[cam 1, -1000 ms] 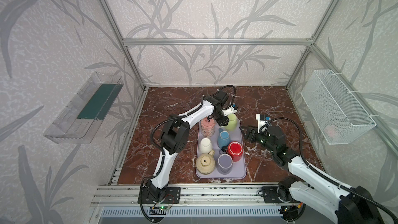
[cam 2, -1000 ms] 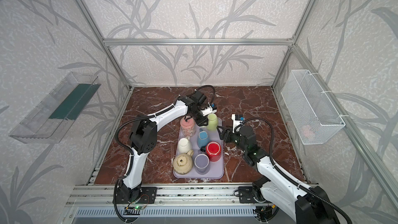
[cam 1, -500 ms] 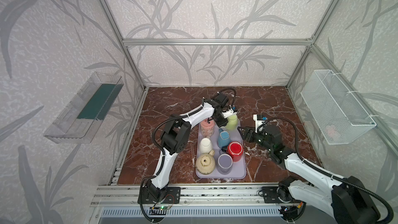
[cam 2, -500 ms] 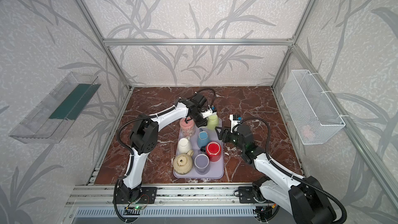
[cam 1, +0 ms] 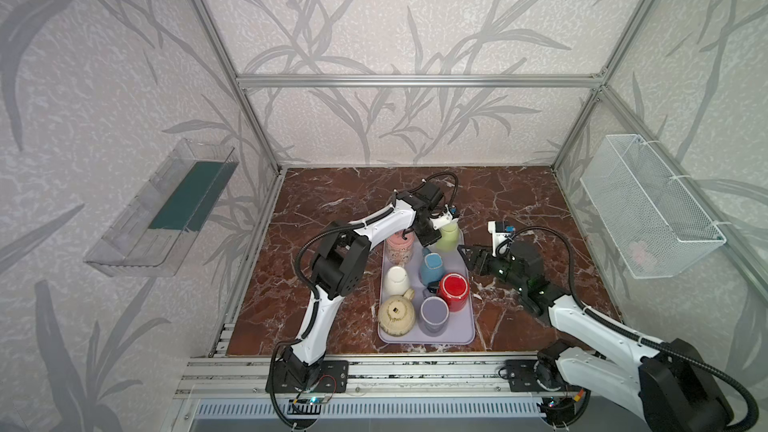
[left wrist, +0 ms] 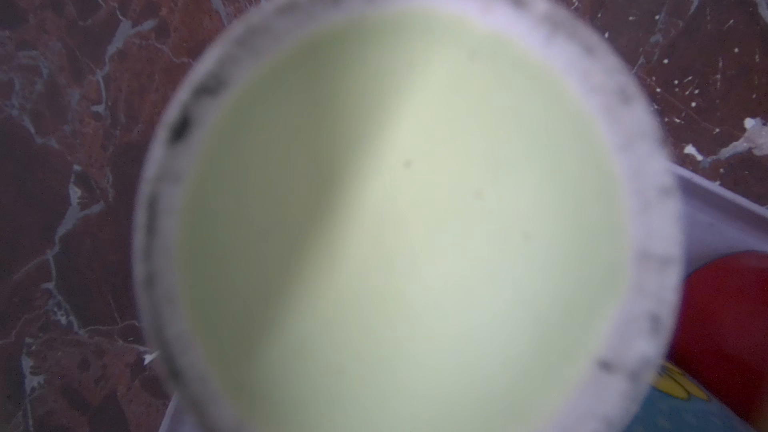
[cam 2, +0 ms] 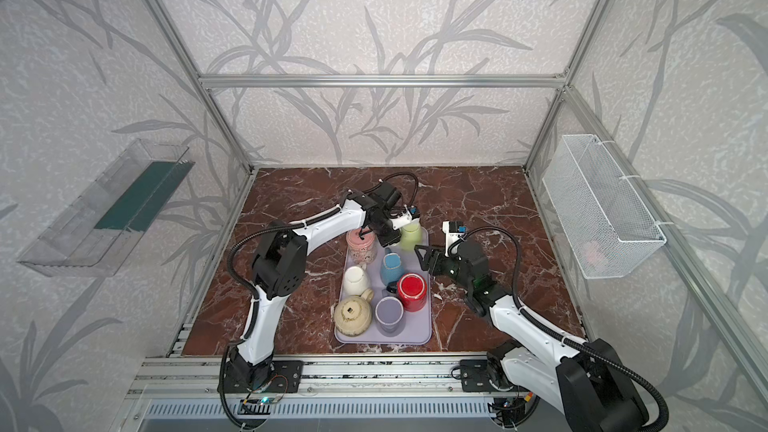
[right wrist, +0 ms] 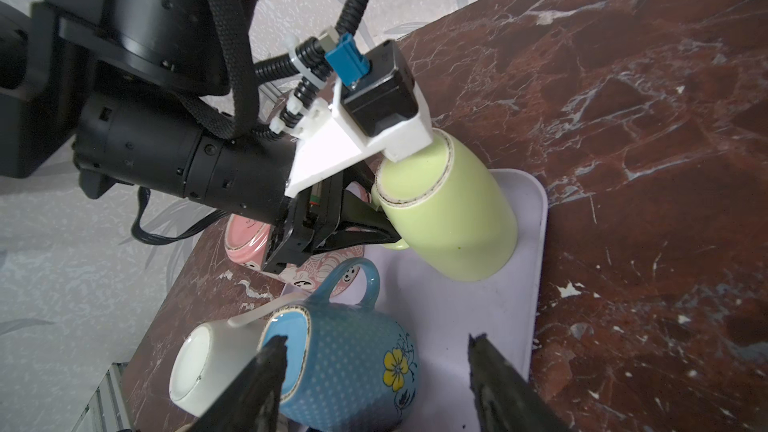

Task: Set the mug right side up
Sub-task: 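Close the left gripper on the light green mug's base, then lift the light green mug off the tray and tilt it sideways with the left gripper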

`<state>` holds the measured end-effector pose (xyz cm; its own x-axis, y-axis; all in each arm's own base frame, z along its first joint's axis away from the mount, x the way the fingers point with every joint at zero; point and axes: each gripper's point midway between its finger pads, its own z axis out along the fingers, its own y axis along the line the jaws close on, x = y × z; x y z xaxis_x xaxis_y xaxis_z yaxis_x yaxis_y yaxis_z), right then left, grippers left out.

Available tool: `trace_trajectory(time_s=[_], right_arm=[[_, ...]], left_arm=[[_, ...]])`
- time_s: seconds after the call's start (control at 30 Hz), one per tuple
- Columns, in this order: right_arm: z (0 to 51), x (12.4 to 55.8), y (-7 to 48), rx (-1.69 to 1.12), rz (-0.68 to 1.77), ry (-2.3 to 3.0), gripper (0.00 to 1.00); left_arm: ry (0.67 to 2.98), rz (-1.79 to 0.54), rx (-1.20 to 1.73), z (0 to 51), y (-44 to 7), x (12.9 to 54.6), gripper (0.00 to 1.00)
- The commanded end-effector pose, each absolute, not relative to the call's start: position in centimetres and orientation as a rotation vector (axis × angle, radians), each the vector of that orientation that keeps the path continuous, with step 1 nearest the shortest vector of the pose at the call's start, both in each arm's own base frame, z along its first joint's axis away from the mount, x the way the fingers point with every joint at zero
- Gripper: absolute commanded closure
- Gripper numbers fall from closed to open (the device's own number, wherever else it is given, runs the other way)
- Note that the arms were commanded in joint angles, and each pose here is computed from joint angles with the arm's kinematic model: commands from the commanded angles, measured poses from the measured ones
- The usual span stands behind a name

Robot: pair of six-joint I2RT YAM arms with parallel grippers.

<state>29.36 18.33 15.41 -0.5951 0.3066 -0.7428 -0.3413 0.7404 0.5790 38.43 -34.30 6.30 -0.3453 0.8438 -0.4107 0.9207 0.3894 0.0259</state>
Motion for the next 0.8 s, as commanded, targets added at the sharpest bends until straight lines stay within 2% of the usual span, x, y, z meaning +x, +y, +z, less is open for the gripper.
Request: trace_trajectory(time_s=[0.0,0.13,0.2,0.47,0.77], right_arm=[[16.4,29.3,18.3,-0.030,0.903,1.981,0.31],[16.6,29.3,18.2,-0.031,0.903,1.977,0.31],[16.5,29.3,18.3,-0.032,0.903,1.979,0.31],[16.8,29.2,17.6,-0.017,0.876,1.966,0.29],[18.2,28.6,16.6,0.004,0.882,1.865,0.27]], left_arm=[[2.238,-0.278,1.558,7.1,-34.9,38.5,0.84],[2.223,-0.264,1.551,7.5,-35.1,38.6,0.97],[2.205,-0.252,1.550,7.8,-35.2,38.6,1.00],[2.172,-0.242,1.486,8.7,-35.6,38.5,1.00],[2.105,-0.326,1.279,12.8,-36.1,38.8,1.00]])
